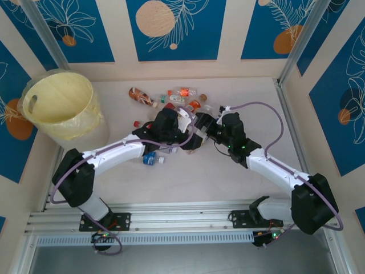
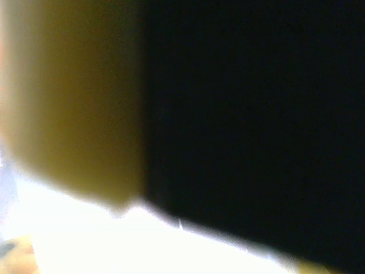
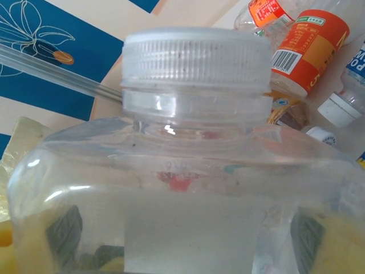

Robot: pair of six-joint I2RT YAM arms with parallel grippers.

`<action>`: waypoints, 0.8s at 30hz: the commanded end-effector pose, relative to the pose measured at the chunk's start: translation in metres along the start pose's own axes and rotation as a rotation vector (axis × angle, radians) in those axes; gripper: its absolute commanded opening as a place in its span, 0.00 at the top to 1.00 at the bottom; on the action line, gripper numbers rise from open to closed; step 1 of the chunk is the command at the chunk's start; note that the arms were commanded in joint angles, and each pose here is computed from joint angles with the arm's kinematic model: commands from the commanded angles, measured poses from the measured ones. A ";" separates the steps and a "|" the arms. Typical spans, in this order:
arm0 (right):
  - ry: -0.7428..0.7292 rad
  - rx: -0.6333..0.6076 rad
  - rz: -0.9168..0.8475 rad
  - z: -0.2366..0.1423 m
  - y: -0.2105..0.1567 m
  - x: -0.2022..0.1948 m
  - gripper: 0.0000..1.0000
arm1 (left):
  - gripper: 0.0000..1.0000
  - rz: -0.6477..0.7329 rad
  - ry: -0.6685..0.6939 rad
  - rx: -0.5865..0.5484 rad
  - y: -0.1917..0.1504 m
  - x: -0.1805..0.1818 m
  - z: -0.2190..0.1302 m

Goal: Put the plastic bottles in the bin

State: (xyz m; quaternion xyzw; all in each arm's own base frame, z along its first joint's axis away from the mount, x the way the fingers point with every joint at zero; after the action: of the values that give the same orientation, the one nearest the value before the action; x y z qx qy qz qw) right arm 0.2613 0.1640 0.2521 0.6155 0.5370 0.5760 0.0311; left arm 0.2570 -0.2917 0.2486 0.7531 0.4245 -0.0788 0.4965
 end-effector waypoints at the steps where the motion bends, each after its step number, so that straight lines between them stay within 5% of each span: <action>1: 0.103 -0.009 -0.060 -0.022 0.012 0.022 0.02 | 0.77 0.008 0.093 -0.104 0.011 0.007 -0.010; 4: 0.121 -0.040 -0.122 -0.035 0.020 0.029 0.00 | 1.00 -0.006 0.134 -0.119 0.010 0.010 -0.013; 14: -0.037 -0.177 -0.229 -0.079 0.031 0.027 0.00 | 1.00 0.026 0.230 -0.179 0.010 0.014 -0.032; 24: -0.185 -0.199 -0.245 -0.082 0.025 0.008 0.00 | 1.00 0.093 0.404 -0.287 0.024 0.014 -0.071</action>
State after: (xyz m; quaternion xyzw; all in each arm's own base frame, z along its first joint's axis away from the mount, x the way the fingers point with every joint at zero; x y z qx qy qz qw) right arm 0.2132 0.1180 0.3075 0.5790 0.5504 0.5747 0.1776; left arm 0.2588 -0.2449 0.2799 0.7058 0.4804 0.0999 0.5109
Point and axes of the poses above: each hand's point on the last joint's axis, 136 mm out from that joint toward the fingers, its own z axis out along the fingers, its own x axis along the line the jaws close on, y = z × x, the point moved 10 cm from there along -z, back along the fingers, and after that the axes turned 12 degrees about -z, right-handed, at the moved point
